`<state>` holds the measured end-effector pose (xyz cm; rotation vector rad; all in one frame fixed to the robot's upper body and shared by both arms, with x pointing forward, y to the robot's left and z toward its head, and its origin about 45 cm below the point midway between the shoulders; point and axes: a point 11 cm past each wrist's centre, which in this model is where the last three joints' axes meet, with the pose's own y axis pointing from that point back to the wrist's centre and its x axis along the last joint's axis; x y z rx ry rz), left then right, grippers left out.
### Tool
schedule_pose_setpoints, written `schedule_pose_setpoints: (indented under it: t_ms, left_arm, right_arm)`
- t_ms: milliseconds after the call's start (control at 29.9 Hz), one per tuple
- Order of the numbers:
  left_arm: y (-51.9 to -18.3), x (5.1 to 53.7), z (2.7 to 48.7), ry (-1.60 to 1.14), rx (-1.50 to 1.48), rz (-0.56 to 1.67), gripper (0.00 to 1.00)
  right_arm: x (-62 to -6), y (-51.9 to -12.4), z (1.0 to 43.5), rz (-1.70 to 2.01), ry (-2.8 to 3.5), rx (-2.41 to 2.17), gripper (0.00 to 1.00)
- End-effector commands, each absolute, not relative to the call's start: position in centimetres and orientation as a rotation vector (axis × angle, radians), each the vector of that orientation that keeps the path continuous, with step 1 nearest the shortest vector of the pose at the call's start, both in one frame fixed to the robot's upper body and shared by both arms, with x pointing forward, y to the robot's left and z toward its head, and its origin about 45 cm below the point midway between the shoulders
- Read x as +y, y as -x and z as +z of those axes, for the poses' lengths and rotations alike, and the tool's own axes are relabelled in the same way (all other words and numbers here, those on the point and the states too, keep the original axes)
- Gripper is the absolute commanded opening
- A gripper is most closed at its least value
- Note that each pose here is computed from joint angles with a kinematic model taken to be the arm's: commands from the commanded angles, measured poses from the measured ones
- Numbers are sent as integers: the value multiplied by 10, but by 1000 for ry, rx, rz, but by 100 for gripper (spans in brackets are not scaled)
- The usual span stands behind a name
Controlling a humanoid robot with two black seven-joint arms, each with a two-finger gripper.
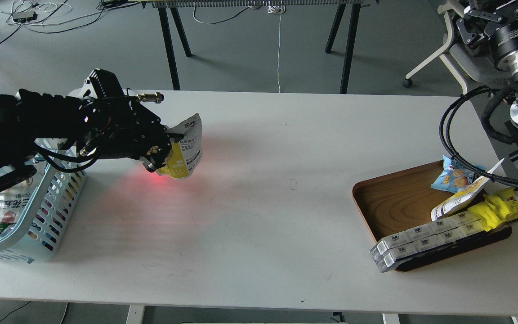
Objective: Scan snack and place in basket
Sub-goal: 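Hold the yellow packet with the left gripper in front of the scanner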
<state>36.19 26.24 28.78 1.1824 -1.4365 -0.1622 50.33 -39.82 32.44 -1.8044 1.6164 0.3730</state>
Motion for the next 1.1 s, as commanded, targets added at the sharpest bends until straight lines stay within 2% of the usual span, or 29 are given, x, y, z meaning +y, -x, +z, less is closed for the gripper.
schedule_pose_setpoints:
  t_ms: [0, 735, 1070]
  left_arm:
    - [-362, 262, 288, -1181, -1437, -163, 0]
    - [-357, 267, 280, -1180, -1408, -180, 0]
    - [-361, 281, 305, -1177, -1429, -145, 0]
  right_arm:
    - [-398, -503, 325, 373, 1805, 1615, 99]
    - [-398, -503, 326, 370, 1804, 1613, 99]
    - [-398, -503, 326, 369, 1803, 1612, 99]
